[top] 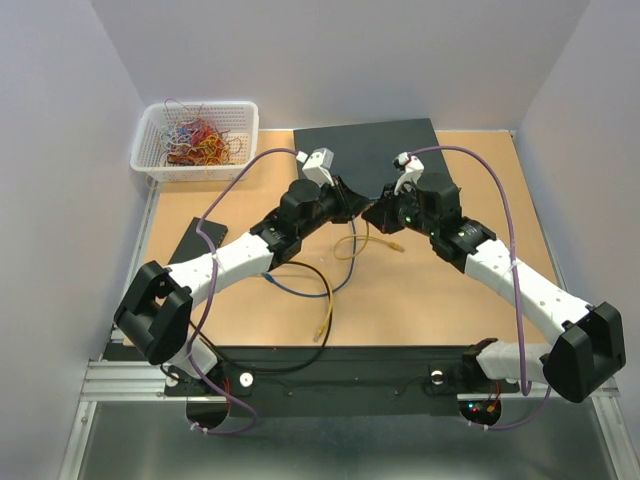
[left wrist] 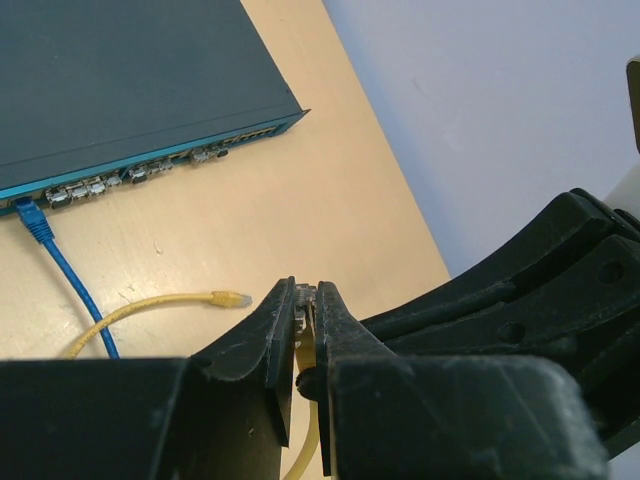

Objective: Insert the plug into the switch port

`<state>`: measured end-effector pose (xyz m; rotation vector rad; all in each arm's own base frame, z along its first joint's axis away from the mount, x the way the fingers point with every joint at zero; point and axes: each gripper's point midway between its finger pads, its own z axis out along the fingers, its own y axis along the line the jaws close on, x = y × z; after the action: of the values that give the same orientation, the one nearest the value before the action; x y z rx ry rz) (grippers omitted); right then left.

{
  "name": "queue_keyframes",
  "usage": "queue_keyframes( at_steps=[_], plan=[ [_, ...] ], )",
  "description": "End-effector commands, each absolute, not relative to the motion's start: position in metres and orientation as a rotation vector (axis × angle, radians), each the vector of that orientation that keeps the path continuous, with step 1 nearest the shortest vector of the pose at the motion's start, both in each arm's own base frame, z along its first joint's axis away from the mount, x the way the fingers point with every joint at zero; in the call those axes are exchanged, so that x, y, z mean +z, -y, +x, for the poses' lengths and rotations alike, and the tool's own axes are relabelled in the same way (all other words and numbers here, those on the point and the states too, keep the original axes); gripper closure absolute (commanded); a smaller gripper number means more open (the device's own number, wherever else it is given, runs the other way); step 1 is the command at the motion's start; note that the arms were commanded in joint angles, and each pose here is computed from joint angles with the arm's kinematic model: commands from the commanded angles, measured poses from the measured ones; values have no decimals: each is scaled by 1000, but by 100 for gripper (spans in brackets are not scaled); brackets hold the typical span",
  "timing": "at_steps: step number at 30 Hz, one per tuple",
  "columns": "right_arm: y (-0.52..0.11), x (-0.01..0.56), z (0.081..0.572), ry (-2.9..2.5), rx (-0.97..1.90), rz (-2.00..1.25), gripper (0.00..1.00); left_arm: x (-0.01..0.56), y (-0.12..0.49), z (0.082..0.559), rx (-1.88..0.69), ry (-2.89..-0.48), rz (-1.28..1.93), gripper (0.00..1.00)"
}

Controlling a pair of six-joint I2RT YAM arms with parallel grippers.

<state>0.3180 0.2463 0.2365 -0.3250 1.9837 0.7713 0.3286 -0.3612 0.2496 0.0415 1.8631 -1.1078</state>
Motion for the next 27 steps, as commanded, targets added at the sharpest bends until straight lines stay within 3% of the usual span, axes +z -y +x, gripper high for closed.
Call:
queue_keyframes(
  at_steps=[1, 2, 3, 6, 8, 18, 27],
  plan=[
    [-235, 256, 334, -1912, 671, -247, 100, 283, 371, 329, -1156, -1763, 89, 84],
    [-221, 245, 339, -1955, 580, -192, 100, 281, 372, 329, -1150, -1767, 95, 76],
    [-212, 240, 342, -1978, 525, -160, 100, 281, 371, 330, -1139, -1765, 104, 60],
    [-186, 217, 346, -2058, 358, -70, 99, 275, 367, 335, -1112, -1774, 100, 43],
    [-166, 200, 345, -2114, 249, -14, 100, 275, 362, 340, -1102, -1774, 96, 38],
    [-65, 128, 367, -2287, -78, 300, 99, 257, 320, 382, -1029, -1796, 47, 35],
    [-12, 58, 401, -2376, -337, 371, 100, 246, 283, 432, -996, -1782, 18, 38]
  ],
)
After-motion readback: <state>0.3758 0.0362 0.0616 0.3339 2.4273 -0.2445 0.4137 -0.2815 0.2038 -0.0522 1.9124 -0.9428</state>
